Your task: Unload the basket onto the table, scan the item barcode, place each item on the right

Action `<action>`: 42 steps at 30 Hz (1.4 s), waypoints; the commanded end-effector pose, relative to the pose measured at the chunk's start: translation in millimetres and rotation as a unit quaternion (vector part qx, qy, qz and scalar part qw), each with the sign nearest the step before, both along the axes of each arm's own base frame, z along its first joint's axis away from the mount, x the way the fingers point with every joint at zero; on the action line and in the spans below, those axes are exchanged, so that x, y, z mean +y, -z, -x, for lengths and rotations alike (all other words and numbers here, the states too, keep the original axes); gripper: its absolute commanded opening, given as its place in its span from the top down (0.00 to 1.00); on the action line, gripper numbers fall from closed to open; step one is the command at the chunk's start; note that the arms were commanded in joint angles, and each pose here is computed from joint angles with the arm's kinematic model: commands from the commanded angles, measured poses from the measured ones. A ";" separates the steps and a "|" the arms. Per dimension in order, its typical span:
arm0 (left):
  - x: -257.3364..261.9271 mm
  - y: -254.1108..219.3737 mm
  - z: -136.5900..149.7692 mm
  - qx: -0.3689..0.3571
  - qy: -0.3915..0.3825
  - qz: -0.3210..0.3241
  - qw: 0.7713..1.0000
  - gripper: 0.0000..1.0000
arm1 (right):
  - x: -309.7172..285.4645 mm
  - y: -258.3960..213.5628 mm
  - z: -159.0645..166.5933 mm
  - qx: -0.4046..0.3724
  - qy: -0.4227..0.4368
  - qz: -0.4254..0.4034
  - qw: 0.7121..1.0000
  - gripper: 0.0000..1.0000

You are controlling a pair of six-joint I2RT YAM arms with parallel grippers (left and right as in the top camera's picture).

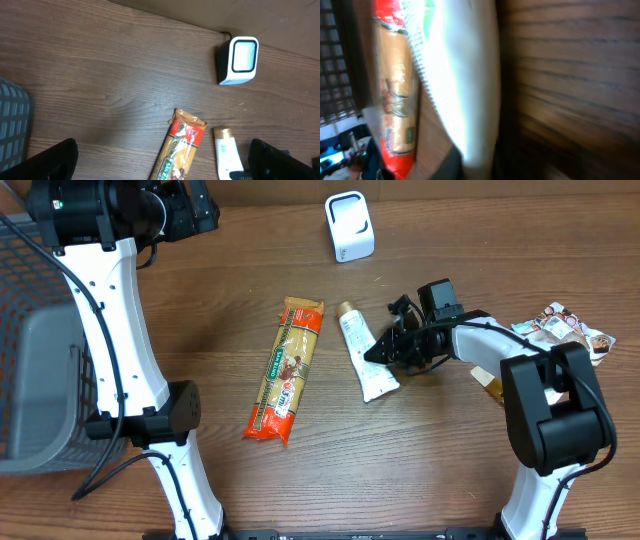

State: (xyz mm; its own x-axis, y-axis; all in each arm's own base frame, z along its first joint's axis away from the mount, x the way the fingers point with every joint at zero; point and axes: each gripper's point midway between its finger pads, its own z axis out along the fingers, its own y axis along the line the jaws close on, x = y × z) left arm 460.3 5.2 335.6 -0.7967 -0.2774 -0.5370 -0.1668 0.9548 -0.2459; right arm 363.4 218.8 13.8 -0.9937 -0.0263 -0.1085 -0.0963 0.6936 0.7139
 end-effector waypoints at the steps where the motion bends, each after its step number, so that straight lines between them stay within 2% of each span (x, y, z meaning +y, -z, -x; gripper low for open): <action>1: -5.1 -8.7 4.0 -0.011 0.005 -0.004 1.000 0.00 | -8.2 19.9 4.9 0.035 0.022 0.018 0.999 0.96; 4: -5.1 -8.7 4.0 -0.011 0.005 -0.004 1.000 0.00 | -1.1 2.8 5.4 0.040 0.011 -0.035 0.999 0.96; 6: -5.1 -8.7 4.0 -0.011 0.005 -0.004 1.000 0.00 | 3.3 -24.3 1.7 0.028 -0.001 -0.085 0.996 0.96; 15: -5.1 -8.7 4.0 -0.011 0.005 -0.004 1.000 0.01 | 8.2 -169.7 4.7 -0.126 -0.058 -0.200 0.970 0.96; 23: -5.1 -8.7 4.0 -0.011 0.005 -0.004 1.000 0.01 | -13.5 -278.0 20.0 -0.218 -0.019 -0.232 0.948 0.96; 28: -5.1 -8.7 4.0 -0.011 0.005 -0.003 1.000 0.01 | -26.1 -315.6 27.0 -0.235 0.014 -0.247 0.940 0.96; 32: -5.1 -8.7 4.0 -0.011 0.005 -0.004 1.000 0.00 | -27.8 -328.6 16.1 -0.224 0.051 -0.259 0.938 0.97; 35: -5.1 -8.7 4.0 -0.011 0.005 -0.004 1.000 0.01 | -26.1 -349.2 -3.4 -0.245 0.059 -0.250 0.935 0.97; 38: -5.1 -8.7 4.0 -0.011 0.005 -0.004 1.000 0.00 | -23.4 -353.7 -26.7 -0.260 0.071 -0.203 0.941 0.97; 42: -5.1 -8.7 4.0 -0.011 0.005 -0.004 1.000 0.00 | -18.0 -330.9 -76.0 -0.286 0.112 -0.018 0.951 0.97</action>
State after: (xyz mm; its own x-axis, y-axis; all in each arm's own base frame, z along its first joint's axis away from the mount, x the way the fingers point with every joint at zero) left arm 460.2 5.2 335.6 -0.7969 -0.2775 -0.5367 -0.1669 0.9548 -0.2459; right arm 398.0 198.6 338.3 -0.8734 0.2410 -0.4231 -0.2639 0.4959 0.8273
